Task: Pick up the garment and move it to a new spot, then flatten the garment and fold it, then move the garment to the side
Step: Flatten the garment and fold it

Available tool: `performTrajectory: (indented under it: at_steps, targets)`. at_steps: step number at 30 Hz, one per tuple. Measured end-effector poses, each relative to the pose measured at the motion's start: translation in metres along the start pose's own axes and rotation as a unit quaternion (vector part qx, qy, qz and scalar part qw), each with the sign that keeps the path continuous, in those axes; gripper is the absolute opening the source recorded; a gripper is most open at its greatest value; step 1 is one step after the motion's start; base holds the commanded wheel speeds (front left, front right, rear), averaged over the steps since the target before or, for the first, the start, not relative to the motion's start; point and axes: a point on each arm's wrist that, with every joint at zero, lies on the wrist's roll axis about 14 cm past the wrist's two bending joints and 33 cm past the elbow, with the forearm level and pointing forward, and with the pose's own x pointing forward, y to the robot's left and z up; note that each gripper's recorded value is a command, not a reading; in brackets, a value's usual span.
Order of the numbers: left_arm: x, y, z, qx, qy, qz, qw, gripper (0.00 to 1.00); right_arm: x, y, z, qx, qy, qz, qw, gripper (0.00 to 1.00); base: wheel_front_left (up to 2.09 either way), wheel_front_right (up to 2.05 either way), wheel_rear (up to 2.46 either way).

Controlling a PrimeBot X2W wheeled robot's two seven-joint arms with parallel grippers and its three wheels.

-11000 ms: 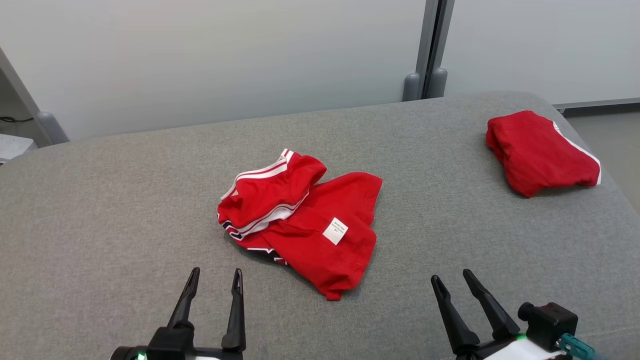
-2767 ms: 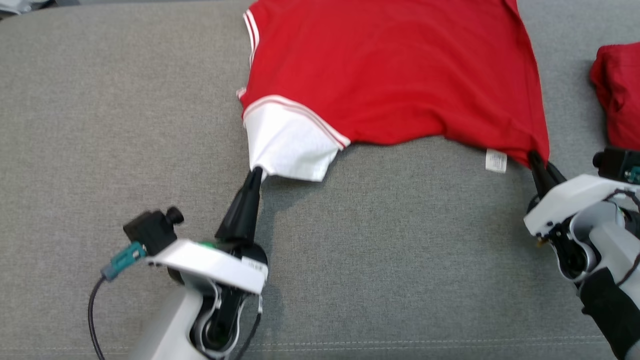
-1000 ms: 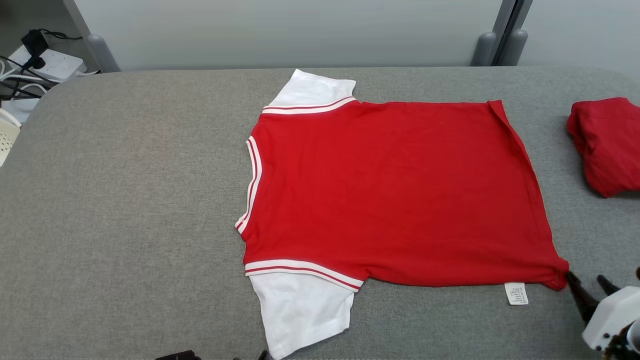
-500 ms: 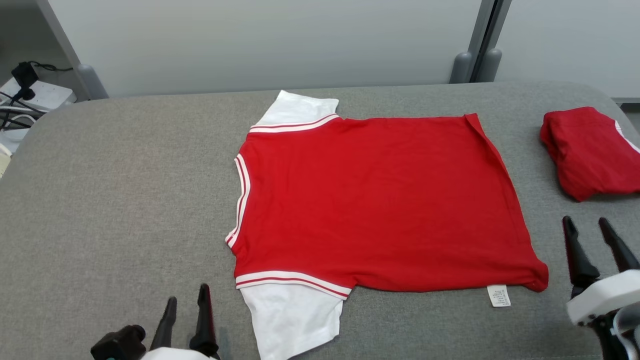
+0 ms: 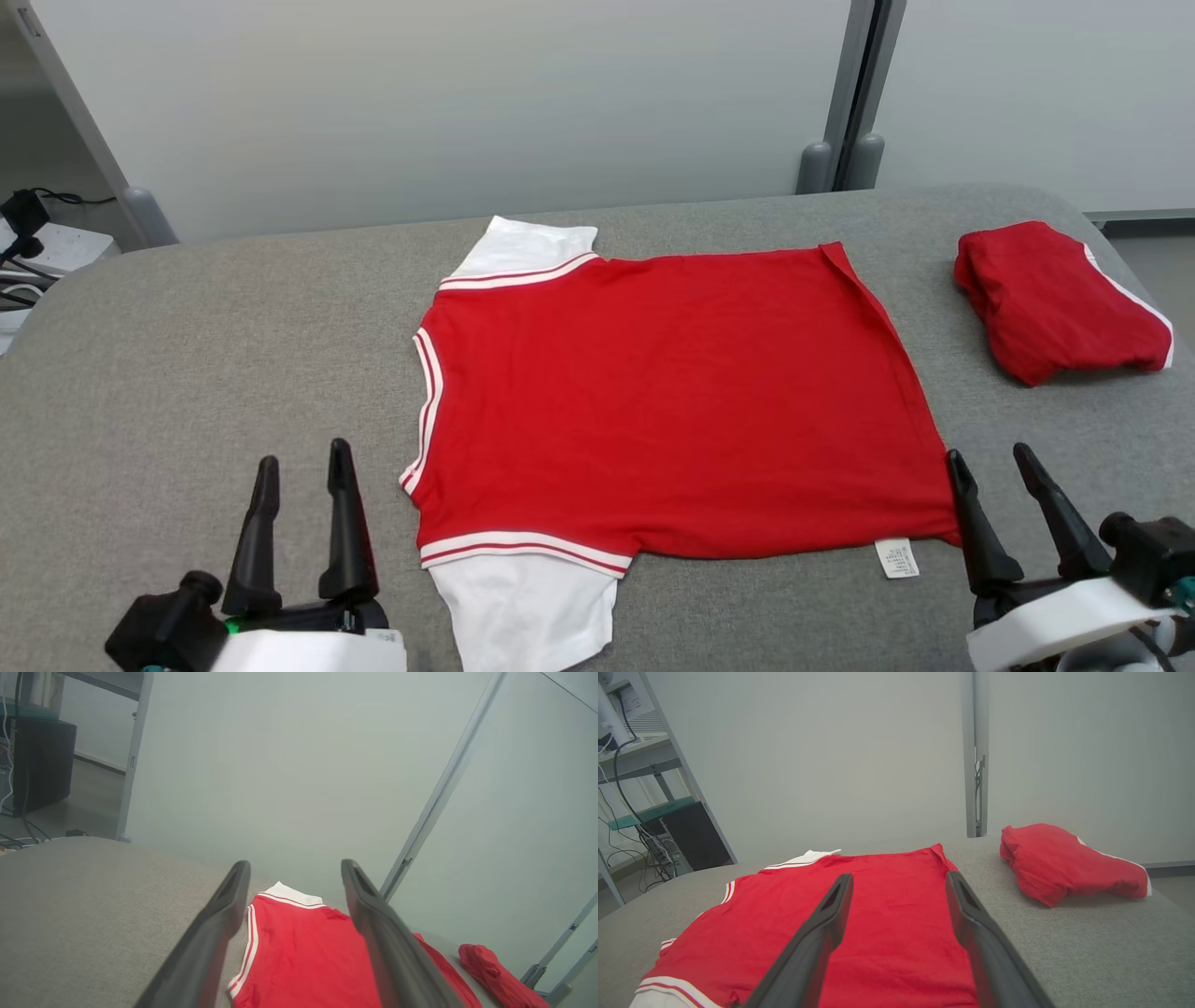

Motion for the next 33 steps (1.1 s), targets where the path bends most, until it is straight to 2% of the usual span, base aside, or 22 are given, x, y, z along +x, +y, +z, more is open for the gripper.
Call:
performTrajectory:
  at_steps: [12,33]
  targets:
    - [-0.029,-0.029,-0.016,0.081,0.021,-0.051,0.995,1.00,-0.032,0.013,-0.019,-0.004,0.023,0.007,1.000,1.00,0.00,0.00,0.00]
    - [-0.040,-0.029,-0.029,0.133,0.035,-0.051,0.989,1.00,-0.036,0.011,-0.016,-0.014,0.016,0.001,1.000,1.00,0.00,0.00,0.00]
